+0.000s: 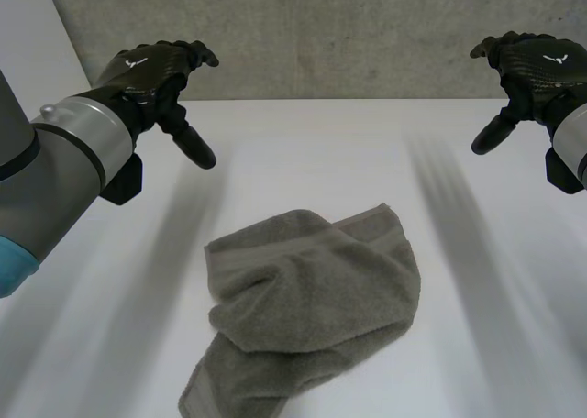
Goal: Fold the towel.
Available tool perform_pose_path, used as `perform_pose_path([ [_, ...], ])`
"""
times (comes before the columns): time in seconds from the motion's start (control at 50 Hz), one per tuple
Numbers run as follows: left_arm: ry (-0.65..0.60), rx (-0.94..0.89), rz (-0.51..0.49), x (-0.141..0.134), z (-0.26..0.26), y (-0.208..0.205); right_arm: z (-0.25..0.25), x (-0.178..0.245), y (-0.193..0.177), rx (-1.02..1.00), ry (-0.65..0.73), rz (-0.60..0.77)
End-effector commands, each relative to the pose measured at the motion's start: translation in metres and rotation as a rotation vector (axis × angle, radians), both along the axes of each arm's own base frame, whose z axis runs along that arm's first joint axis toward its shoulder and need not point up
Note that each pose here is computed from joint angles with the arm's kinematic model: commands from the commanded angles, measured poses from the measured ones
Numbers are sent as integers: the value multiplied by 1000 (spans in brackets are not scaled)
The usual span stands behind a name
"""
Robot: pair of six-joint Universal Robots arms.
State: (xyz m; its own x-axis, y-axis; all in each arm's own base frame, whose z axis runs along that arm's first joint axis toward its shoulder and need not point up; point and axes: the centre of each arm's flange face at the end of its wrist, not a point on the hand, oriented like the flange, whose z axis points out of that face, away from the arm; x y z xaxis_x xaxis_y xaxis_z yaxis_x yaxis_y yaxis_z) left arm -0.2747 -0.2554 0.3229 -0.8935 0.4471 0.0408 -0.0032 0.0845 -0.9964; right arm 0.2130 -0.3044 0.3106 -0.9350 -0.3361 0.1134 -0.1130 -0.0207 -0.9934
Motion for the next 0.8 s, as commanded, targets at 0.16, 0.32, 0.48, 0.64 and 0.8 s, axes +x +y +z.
perform_pose_path([
  [0.16,-166,143,-42,17,-50,45,-34,11,1,48,238,134],
  [0.32,-219,201,-95,28,-92,91,-91,45,27,117,494,385],
  [0.48,-252,269,-180,34,-120,128,-148,54,37,199,639,515],
  [0.64,-284,345,-234,37,-143,146,-174,62,42,247,664,565],
  [0.8,-368,338,-264,35,-163,145,-173,63,39,248,646,552],
])
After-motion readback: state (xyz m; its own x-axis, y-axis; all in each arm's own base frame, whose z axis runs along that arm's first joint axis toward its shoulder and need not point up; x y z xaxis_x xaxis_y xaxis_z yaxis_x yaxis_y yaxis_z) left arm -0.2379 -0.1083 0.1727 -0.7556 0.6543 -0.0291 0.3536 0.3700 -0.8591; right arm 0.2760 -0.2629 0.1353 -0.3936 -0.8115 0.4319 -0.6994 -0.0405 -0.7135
